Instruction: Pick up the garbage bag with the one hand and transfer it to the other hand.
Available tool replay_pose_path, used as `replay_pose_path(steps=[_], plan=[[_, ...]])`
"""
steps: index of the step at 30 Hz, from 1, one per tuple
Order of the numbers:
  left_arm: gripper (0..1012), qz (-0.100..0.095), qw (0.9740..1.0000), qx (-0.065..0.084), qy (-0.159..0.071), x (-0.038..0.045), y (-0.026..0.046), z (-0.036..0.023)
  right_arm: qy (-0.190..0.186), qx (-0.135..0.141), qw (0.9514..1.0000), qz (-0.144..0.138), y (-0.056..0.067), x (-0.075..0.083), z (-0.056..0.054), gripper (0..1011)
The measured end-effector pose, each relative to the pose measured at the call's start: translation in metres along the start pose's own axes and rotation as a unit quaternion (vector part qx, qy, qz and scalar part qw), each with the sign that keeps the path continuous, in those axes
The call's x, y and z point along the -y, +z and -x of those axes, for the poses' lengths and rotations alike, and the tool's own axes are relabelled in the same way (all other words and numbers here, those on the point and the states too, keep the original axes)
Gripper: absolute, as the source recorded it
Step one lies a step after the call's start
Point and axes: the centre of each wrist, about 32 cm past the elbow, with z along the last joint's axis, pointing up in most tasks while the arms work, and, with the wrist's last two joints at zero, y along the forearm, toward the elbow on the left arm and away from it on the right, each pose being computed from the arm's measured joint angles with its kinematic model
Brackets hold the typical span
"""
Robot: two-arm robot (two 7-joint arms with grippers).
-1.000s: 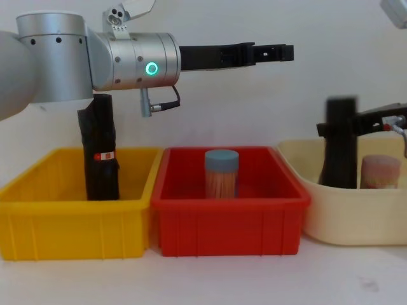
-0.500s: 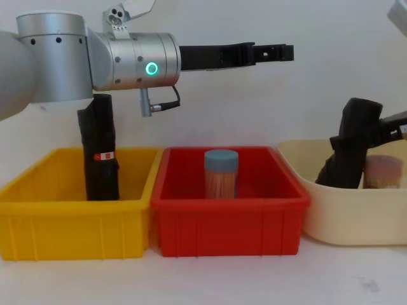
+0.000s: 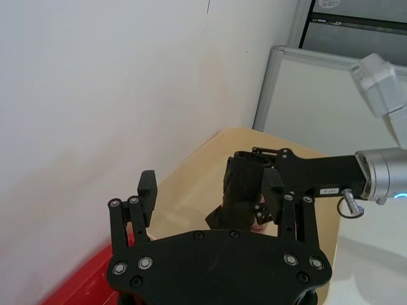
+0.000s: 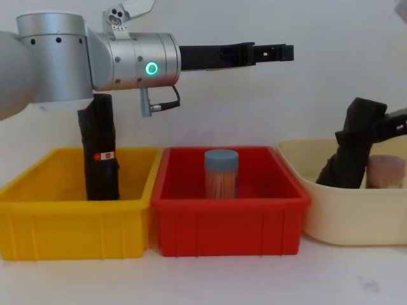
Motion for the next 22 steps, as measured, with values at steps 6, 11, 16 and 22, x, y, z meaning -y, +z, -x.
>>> replay_pose_path(steps=[6, 11, 16, 22], plan=[[1001, 0.000, 1.0000, 0.000, 0.000, 0.0000, 0.0000, 0.0000, -0.007, -0.018, 0.9995, -0.024, 0.004, 0.009, -0.003, 999], [1001, 0.000, 1.0000, 0.000, 0.000, 0.0000, 0.0000, 0.0000, -0.011, -0.029, 0.9989, -0.036, 0.006, 0.015, -0.005, 999], [1001, 0.000, 1.0000, 0.000, 0.000, 0.0000, 0.0000, 0.0000, -0.014, -0.037, 0.9982, -0.045, 0.008, 0.021, -0.007, 999], [1001, 0.000, 1.0000, 0.000, 0.000, 0.0000, 0.0000, 0.0000, -0.016, -0.042, 0.9977, -0.051, 0.009, 0.025, -0.008, 999]])
